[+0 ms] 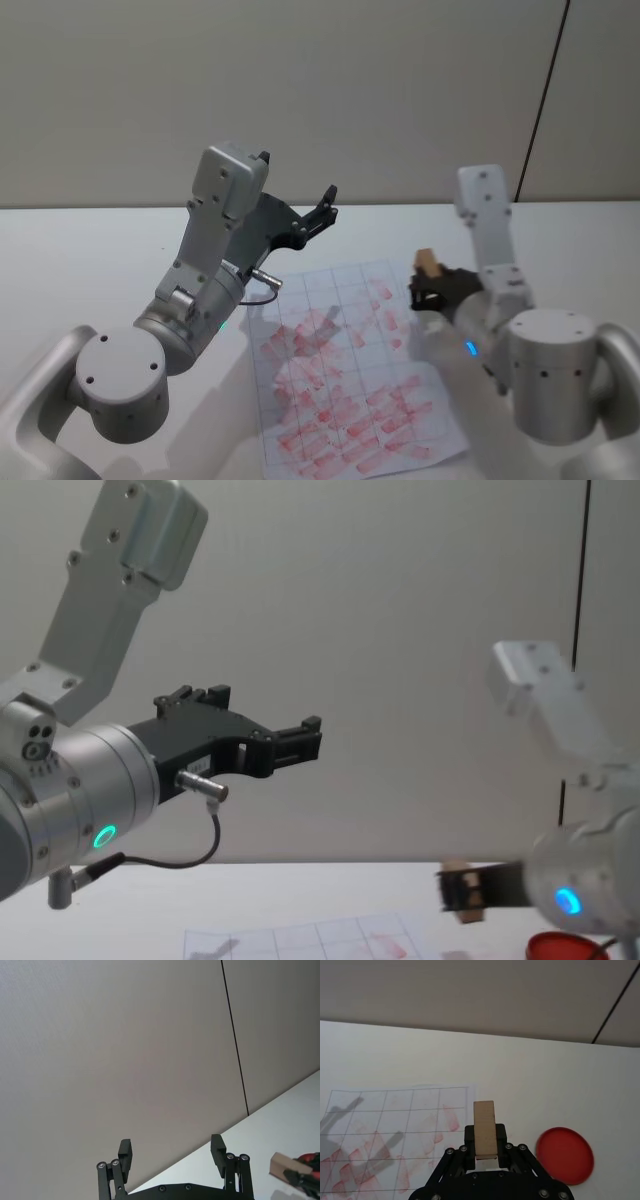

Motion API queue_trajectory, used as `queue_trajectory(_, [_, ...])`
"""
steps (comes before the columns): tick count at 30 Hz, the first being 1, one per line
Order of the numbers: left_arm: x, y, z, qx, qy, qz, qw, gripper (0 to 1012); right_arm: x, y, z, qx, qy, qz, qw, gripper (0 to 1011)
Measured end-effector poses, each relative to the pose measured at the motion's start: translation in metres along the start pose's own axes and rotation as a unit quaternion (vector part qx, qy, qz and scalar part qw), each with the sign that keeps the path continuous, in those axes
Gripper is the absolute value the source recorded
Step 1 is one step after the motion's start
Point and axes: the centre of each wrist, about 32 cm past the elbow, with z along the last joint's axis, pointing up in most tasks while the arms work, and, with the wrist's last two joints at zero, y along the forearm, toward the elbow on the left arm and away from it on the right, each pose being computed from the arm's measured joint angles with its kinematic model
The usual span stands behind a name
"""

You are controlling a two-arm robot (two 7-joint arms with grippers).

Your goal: Use the one hand to pick up the stamp and affix it onto the A4 paper.

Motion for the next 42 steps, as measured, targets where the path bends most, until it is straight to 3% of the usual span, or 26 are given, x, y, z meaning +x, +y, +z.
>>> queue_trajectory(10, [0.0,0.0,0.0,0.0,0.0,0.0,1.0,1001,0.031,-0.01,-0.007,-0.001,0.024,-0.048,0.9985,223])
queue_trajectory(17, [0.0,0.0,0.0,0.0,0.0,0.0,1.0,1002,0.047,-0.01,-0.016,-0.014,0.033,-0.07,0.9969,223])
queue_trajectory(26, [0.0,0.0,0.0,0.0,0.0,0.0,1.0,1001,0.056,-0.003,-0.024,-0.027,0.041,-0.079,0.9957,223])
queue_trajectory(38, [0.0,0.0,0.0,0.0,0.0,0.0,1.0,1001,0.059,0.01,-0.023,-0.024,0.045,-0.074,0.996,223])
queue_trajectory(42, [0.0,0.0,0.0,0.0,0.0,0.0,1.0,1001,0.059,0.015,-0.021,-0.024,0.045,-0.071,0.9962,312])
